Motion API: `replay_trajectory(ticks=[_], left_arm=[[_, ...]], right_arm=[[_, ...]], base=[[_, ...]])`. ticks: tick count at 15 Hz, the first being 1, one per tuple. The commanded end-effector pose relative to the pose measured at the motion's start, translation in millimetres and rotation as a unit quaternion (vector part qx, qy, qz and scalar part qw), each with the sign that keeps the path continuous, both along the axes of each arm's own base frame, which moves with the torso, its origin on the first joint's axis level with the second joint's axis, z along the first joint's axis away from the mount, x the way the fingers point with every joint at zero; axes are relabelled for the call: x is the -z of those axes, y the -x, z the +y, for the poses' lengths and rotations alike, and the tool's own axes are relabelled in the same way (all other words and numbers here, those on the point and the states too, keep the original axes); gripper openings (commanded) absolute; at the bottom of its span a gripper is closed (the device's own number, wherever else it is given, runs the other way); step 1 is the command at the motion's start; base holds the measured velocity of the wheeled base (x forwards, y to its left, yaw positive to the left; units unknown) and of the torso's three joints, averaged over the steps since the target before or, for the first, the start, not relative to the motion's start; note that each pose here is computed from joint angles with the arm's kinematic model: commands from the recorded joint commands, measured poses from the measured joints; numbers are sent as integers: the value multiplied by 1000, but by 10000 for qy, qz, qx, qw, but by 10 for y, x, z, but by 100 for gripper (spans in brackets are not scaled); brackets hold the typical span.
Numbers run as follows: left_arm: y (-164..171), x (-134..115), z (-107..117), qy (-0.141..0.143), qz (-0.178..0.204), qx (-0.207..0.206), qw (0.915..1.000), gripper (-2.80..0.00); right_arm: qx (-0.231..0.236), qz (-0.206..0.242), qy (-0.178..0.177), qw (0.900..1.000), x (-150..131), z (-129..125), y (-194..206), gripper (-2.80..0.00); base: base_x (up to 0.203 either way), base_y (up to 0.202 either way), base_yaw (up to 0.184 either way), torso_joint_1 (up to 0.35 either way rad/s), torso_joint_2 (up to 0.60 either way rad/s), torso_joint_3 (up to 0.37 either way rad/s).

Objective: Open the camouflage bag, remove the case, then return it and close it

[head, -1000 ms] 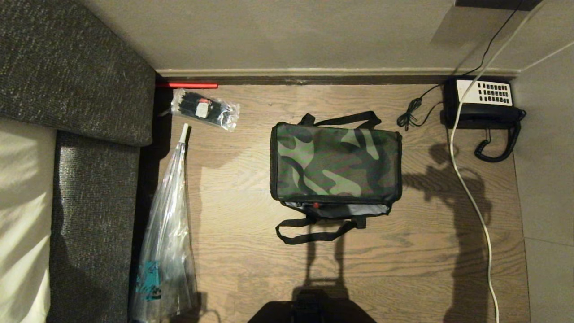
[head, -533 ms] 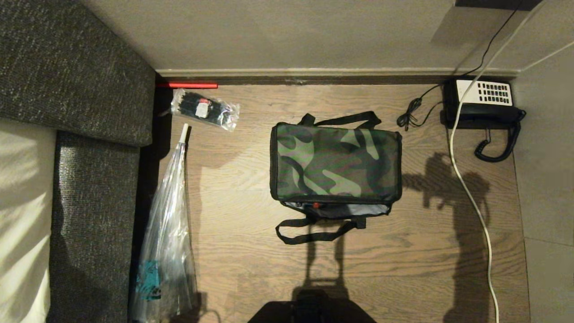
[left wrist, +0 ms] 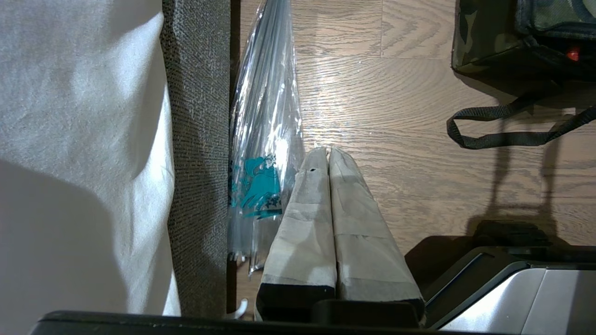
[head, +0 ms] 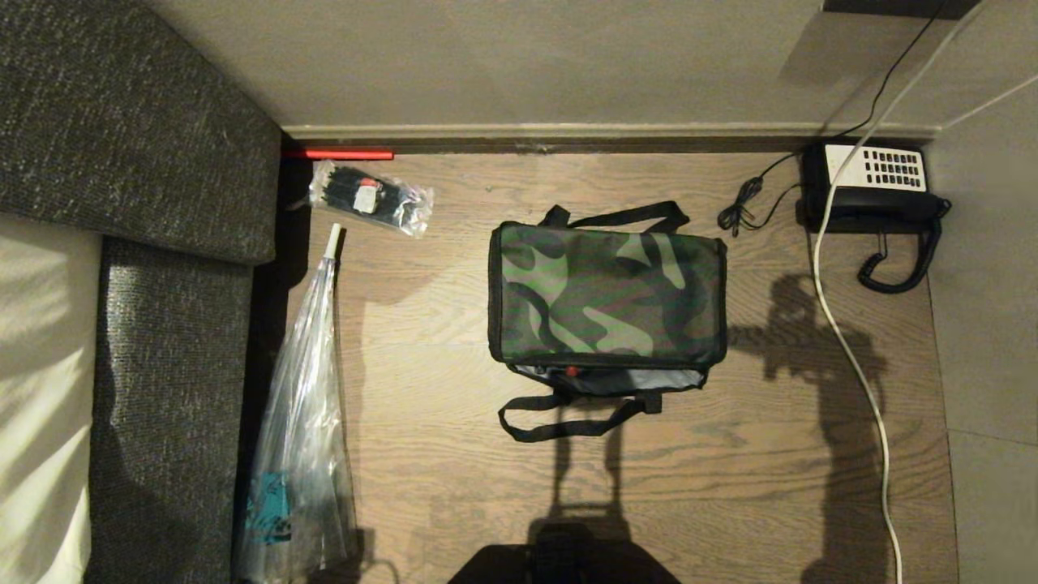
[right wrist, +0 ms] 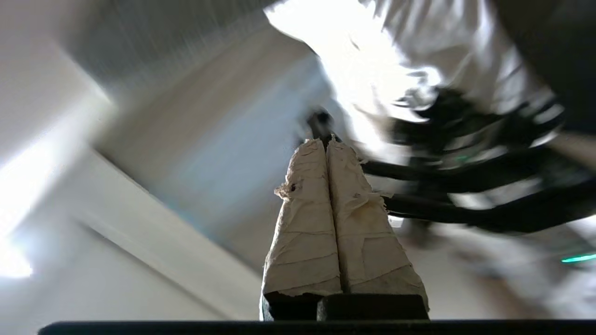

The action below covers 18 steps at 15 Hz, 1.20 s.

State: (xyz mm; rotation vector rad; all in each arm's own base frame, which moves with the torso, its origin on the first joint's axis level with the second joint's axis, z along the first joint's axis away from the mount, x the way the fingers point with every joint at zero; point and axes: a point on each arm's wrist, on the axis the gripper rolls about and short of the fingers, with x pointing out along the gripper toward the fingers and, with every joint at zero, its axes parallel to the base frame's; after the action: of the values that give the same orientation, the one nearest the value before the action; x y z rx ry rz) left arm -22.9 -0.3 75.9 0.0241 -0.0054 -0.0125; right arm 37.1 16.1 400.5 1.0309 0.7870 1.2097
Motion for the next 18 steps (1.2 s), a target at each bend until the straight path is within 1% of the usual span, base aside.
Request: replay_trajectory(ticks=[1,2,3,4,8,9,11,13,17,18], left_arm=[[-2,3,0,-2,11,-1,10000,-280],[-2,3,0,-2,11,-1,10000,-280],[-2,3,0,-2,11,-1,10000,-280],[-2,3,0,-2,11,-1,10000,-280],[-2,3,0,-2,11,-1,10000,-280],[-2,3,0,-2,11,-1,10000,-280],[-2,3,0,-2,11,-1,10000,-280],[-2,3,0,-2,11,-1,10000,-280],[-2,3,0,-2,11,-1,10000,-280],[-2,3,0,-2,11,-1,10000,-280]], right_arm=[[-234,-1848,332,9819,86,51,262,-280],[-256,-1969,347,9795,153,55,285,-280],[-134,-1730,331,9843,234,44,226,-280],[-38,-1639,332,9859,272,39,213,-280],[-37,-1909,382,9809,208,46,252,-280],[-41,-1890,377,9812,185,49,265,-280],[-97,-1947,375,9801,46,65,357,-280],[-159,-1170,223,9928,-19,63,349,-280],[-176,-628,123,9978,-33,45,233,-280],[-153,-607,121,9980,-43,42,218,-280]], base=[[0,0,0,0,0,0],[0,0,0,0,0,0],[0,0,0,0,0,0],[0,0,0,0,0,0],[0,0,0,0,0,0],[0,0,0,0,0,0],[0,0,0,0,0,0],[0,0,0,0,0,0],[0,0,0,0,0,0],[0,0,0,0,0,0]])
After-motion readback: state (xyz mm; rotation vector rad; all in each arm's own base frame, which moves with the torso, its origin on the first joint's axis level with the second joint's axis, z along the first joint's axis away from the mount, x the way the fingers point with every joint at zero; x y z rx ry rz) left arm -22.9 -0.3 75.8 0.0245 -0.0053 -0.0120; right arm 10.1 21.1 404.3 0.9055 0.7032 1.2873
